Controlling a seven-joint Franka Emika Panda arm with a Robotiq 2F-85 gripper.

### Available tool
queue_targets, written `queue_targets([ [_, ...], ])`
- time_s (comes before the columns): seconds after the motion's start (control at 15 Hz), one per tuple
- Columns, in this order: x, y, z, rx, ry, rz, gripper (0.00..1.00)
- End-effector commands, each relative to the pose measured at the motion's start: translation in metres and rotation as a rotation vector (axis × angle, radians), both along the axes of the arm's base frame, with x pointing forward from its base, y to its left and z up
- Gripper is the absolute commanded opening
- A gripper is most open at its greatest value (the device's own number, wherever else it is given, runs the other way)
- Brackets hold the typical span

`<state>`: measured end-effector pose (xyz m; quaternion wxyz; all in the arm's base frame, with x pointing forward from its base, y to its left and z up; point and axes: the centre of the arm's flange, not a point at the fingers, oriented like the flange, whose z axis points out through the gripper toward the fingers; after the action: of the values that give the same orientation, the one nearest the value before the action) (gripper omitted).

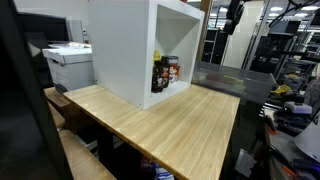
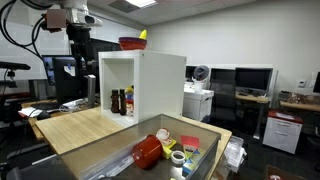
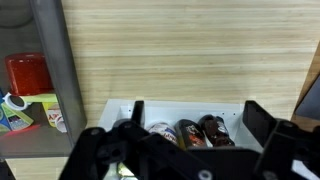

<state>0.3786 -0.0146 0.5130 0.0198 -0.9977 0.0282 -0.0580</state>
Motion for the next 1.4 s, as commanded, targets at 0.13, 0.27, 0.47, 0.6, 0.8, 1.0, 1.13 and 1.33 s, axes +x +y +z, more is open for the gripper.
queue_targets([
  [0.13, -0.011, -0.036, -0.002, -0.012, -0.033, -0.092, 1.00],
  [0.27, -0.018, -0.061, -0.004, -0.002, -0.044, -0.162, 1.00],
  [0.47, -0.029, -0.096, -0.004, 0.037, -0.072, -0.250, 1.00],
  [0.6, -0.036, -0.120, -0.007, 0.050, -0.077, -0.309, 1.00],
  [0.8, -0.042, -0.154, -0.013, 0.050, -0.069, -0.377, 1.00],
  [1.0, -0.049, -0.183, -0.023, 0.028, -0.037, -0.408, 1.00],
  [1.13, -0.052, -0.210, -0.037, -0.050, 0.038, -0.398, 1.00],
  [1.33, -0.054, -0.228, -0.046, -0.100, 0.077, -0.382, 1.00],
])
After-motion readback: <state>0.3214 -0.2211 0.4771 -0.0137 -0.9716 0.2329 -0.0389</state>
